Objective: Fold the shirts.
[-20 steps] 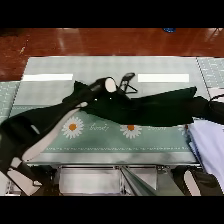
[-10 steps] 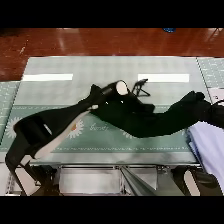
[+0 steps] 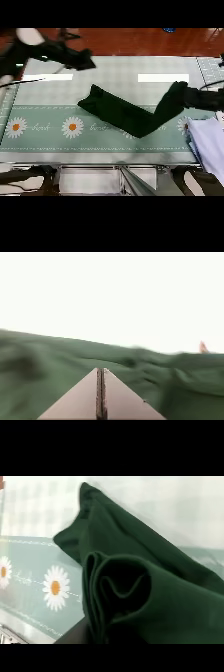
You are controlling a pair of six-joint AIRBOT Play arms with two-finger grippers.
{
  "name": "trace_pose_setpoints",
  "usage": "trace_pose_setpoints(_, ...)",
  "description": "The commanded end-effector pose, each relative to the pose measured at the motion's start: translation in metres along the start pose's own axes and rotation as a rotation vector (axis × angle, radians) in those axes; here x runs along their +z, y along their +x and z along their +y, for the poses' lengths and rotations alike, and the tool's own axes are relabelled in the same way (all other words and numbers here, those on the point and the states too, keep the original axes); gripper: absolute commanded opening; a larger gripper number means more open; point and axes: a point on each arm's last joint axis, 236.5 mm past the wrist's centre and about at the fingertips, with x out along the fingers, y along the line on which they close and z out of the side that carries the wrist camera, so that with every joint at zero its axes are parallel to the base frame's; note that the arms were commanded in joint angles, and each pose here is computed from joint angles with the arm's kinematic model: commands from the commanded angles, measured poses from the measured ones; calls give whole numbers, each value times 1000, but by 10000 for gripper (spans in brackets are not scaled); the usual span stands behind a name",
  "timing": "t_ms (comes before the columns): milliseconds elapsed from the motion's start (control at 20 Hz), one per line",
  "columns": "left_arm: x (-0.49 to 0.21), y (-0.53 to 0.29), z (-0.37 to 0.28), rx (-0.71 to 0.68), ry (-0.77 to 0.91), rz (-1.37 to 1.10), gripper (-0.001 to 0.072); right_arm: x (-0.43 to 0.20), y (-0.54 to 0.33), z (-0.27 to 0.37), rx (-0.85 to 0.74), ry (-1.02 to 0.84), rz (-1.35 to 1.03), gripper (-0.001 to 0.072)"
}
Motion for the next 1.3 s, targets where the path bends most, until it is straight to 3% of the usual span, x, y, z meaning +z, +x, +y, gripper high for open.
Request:
trace_pose_setpoints(0, -17, -107, 52, 223, 4, -159, 26, 30, 49, 39, 93, -88, 31, 23)
trace_pose_setpoints(100, -45, -134, 51, 244, -32, -229, 27, 35, 95, 68, 139, -136, 91, 23)
trace_pose_setpoints(250, -66, -146, 25, 139, -139, -389, 27, 24, 172, 90, 175, -146, 217, 23)
trace_pose_setpoints(500, -128, -121, 21, 120, -102, -196, 27, -7, 269, 101, 226, -83, 369, 23)
trace_pose_setpoints(750, -132, -97, 16, 86, -149, -197, 27, -21, 322, 95, 217, -12, 403, 27)
trace_pose_setpoints(800, -133, -89, 13, 76, -138, -190, 27, -22, 328, 96, 232, 14, 398, 114)
trace_pose_setpoints(850, -137, -79, 9, 65, -129, -169, 27, -19, 333, 98, 255, 29, 384, 347)
trace_pose_setpoints(900, -143, -69, 7, 58, -123, -133, 27, -23, 331, 105, 291, 26, 399, 411)
trace_pose_setpoints(1150, -159, -37, 13, 68, -131, -18, 27, -17, 261, 110, 376, 7, 550, 411)
trace_pose_setpoints(1250, -160, -42, 27, 112, -128, -15, 27, 13, 205, 86, 262, -88, 520, 411)
